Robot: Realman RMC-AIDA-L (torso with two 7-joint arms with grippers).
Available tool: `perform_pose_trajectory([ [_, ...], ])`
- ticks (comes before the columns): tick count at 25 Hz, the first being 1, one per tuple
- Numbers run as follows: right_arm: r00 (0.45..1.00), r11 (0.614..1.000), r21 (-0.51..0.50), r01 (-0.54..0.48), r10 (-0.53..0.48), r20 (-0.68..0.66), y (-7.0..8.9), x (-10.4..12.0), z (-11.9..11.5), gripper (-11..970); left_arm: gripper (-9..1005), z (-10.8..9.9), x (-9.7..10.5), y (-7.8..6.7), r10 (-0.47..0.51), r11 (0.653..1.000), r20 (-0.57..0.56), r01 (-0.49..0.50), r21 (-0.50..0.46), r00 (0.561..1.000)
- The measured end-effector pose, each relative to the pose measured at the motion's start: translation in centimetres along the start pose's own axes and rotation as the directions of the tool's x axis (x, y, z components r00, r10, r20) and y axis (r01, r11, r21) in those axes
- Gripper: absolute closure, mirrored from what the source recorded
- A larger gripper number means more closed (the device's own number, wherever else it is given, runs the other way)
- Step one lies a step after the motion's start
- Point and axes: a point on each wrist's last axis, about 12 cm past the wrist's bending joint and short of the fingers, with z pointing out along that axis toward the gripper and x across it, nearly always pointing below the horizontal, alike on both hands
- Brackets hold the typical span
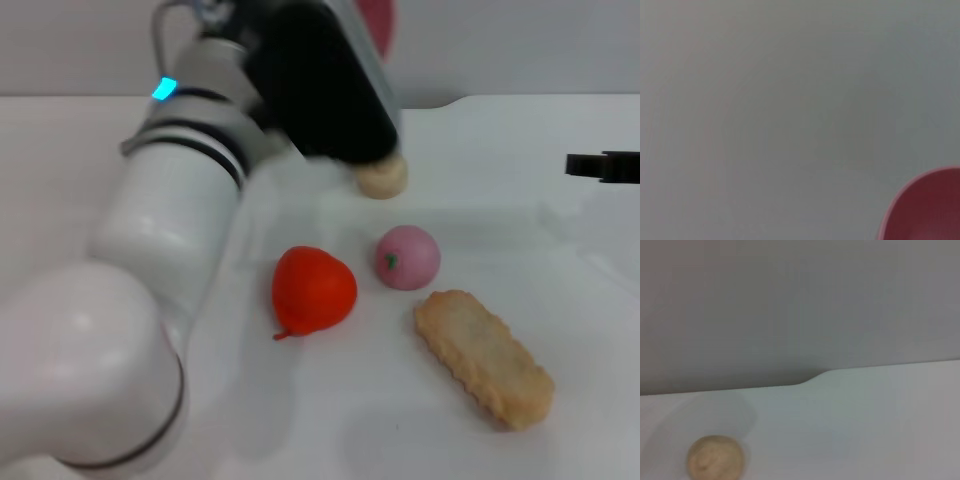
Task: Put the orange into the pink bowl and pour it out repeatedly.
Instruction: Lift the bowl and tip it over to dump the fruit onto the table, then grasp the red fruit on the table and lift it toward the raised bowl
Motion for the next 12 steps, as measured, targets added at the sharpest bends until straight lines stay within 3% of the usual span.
perform_pose_trajectory([
  [2,1.000,1.000,-0.012,0.007,-0.007,-0.001,0.3,0.0,0.1,337,950,0.2,0.6,1.0,-0.113,0.993,-0.062,0.114,0.011,0.992],
  [6,1.000,0.999,-0.032,0.008,-0.008,-0.004,0.7,-0.2,0.5,336,951,1.1,2.5,3.0,-0.307,0.943,-0.220,0.326,0.059,0.926],
  [9,1.000,0.999,-0.037,0.005,-0.006,-0.010,0.7,-0.1,0.7,336,951,1.3,3.6,3.3,-0.372,0.896,-0.325,0.428,0.118,0.869],
  [12,1.000,0.999,-0.038,0.002,-0.003,-0.017,0.7,0.0,0.9,336,951,1.8,4.8,3.6,-0.435,0.818,-0.421,0.545,0.186,0.796],
])
